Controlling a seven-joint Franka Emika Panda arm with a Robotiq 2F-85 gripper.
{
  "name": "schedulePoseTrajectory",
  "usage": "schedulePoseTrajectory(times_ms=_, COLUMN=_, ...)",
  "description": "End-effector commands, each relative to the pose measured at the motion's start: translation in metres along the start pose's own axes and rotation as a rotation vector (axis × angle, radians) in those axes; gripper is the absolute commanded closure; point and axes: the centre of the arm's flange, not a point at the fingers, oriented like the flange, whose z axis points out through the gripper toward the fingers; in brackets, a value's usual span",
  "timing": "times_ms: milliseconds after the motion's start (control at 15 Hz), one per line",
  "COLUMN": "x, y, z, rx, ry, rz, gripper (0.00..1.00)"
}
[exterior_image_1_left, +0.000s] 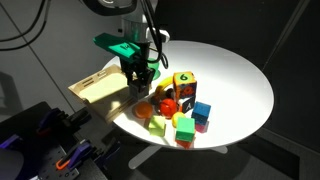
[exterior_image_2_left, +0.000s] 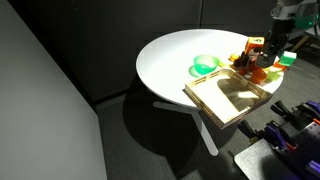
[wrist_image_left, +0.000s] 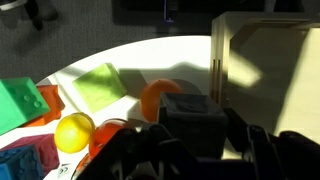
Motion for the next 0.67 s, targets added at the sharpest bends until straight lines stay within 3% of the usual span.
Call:
schedulePoseTrajectory(times_ms=0, x=0.000, y=0.000, z=0.000, rx=0.000, ry=0.000, rz=0.000, gripper=0.42)
schedulePoseTrajectory(times_ms=67, x=0.000, y=0.000, z=0.000, rx=0.000, ry=0.000, rz=0.000, gripper=0.42)
schedulePoseTrajectory(times_ms=133, x=0.000, y=0.000, z=0.000, rx=0.000, ry=0.000, rz=0.000, gripper=0.67)
schedulePoseTrajectory(times_ms=400, x=0.007, y=0.003, z=0.018, rx=-0.012, ry=-0.030, rz=0.015, gripper=0.67)
schedulePoseTrajectory(times_ms=600, x=0.012, y=0.002, z=0.027, rx=-0.059, ry=0.017, rz=0.006, gripper=0.67)
